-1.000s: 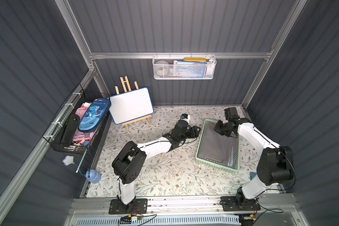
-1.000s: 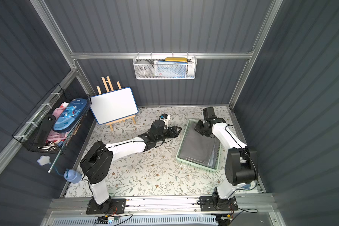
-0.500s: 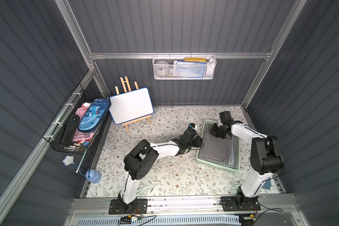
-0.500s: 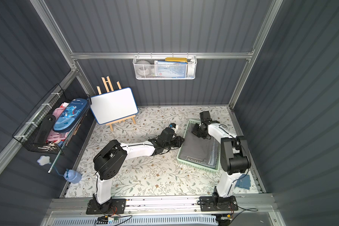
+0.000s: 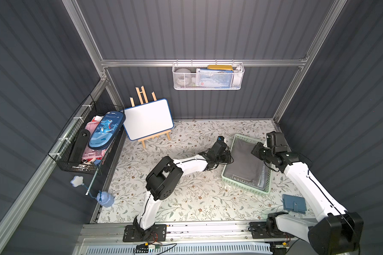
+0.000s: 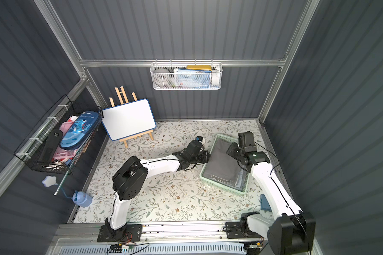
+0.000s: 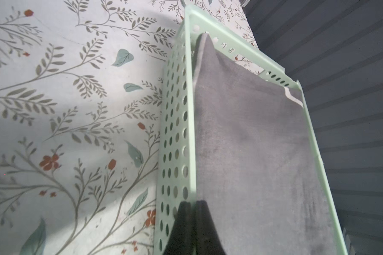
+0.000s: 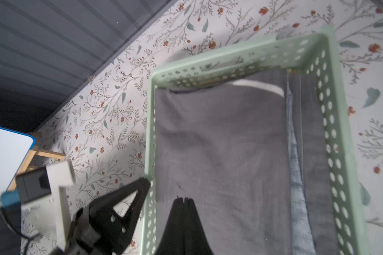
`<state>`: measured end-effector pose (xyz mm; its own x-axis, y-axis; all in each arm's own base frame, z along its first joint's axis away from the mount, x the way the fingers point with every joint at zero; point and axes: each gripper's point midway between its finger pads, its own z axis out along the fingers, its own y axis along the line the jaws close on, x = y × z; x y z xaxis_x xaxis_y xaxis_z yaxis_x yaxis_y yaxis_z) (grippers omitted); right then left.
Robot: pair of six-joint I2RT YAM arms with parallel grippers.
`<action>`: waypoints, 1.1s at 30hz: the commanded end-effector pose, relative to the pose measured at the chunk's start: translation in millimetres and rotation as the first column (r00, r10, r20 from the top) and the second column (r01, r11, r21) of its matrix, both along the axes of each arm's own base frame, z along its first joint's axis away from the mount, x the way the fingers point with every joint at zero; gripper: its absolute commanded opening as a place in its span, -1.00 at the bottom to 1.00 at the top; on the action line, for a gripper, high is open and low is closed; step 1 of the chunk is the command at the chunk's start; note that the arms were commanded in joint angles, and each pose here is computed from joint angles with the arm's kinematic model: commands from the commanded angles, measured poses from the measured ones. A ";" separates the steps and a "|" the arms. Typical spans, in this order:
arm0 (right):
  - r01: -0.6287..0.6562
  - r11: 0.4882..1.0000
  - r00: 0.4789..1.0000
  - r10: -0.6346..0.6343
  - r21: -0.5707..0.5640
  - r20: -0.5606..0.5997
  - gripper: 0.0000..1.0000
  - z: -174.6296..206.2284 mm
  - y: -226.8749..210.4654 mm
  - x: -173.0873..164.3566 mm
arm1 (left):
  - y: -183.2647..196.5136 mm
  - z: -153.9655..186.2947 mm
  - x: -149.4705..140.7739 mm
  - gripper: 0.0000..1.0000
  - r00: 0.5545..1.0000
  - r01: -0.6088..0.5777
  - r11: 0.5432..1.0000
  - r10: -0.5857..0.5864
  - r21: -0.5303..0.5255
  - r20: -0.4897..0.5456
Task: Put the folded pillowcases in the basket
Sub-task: Place the pillowcase in the basket, then move the basket to the center of the board.
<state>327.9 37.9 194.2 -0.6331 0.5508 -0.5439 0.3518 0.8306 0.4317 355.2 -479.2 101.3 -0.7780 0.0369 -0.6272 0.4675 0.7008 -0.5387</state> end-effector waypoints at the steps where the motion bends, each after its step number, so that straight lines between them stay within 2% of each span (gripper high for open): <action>1: 0.016 1.000 1.000 -0.015 0.023 -0.020 -1.00 -4.5 -0.3 -20.8 | -4.8 -32.1 -15.1 -0.97 0.995 0.083 0.994 -0.080 0.064 -0.053; 4: -0.004 0.999 0.999 0.006 0.046 -0.034 -1.00 -7.5 3.3 -36.7 | 1.5 -33.9 -18.4 -1.00 0.996 0.057 0.997 -0.053 0.058 -0.073; 8: -0.005 1.000 0.999 0.005 0.017 -0.033 -1.00 -10.5 -1.6 -47.3 | 14.0 -1.0 -16.6 -1.00 0.999 0.004 0.999 -0.003 0.043 -0.035; 12: -0.007 1.000 1.000 0.008 0.015 -0.023 -1.00 -9.1 -2.0 -50.3 | 28.6 35.7 -12.4 -1.00 0.999 -0.050 0.996 0.051 0.074 0.001; 17: -0.016 0.999 1.000 0.017 0.032 -0.022 -1.00 -8.9 1.4 -48.2 | 54.0 41.2 -10.2 -1.00 0.994 -0.107 0.979 0.103 0.171 0.033; 20: -0.025 0.999 0.999 0.026 0.044 -0.033 -1.00 -10.0 4.0 -48.2 | 81.0 31.0 -8.3 -1.00 0.988 -0.157 0.964 0.156 0.216 0.020; 23: -0.036 0.998 0.999 0.038 0.058 -0.034 -1.00 -11.3 7.2 -48.0 | 123.6 12.4 -9.7 -1.00 0.972 -0.225 0.937 0.235 0.268 -0.007; 28: -0.046 0.996 0.998 0.049 0.070 -0.045 -1.00 -18.0 10.0 -49.2 | 205.9 6.5 8.4 -1.00 0.921 -0.367 0.890 0.388 0.270 -0.025; 33: -0.056 0.995 0.996 0.061 0.086 -0.057 -1.00 -23.5 13.3 -49.7 | 256.7 5.2 22.3 -1.00 0.877 -0.456 0.837 0.481 0.301 -0.009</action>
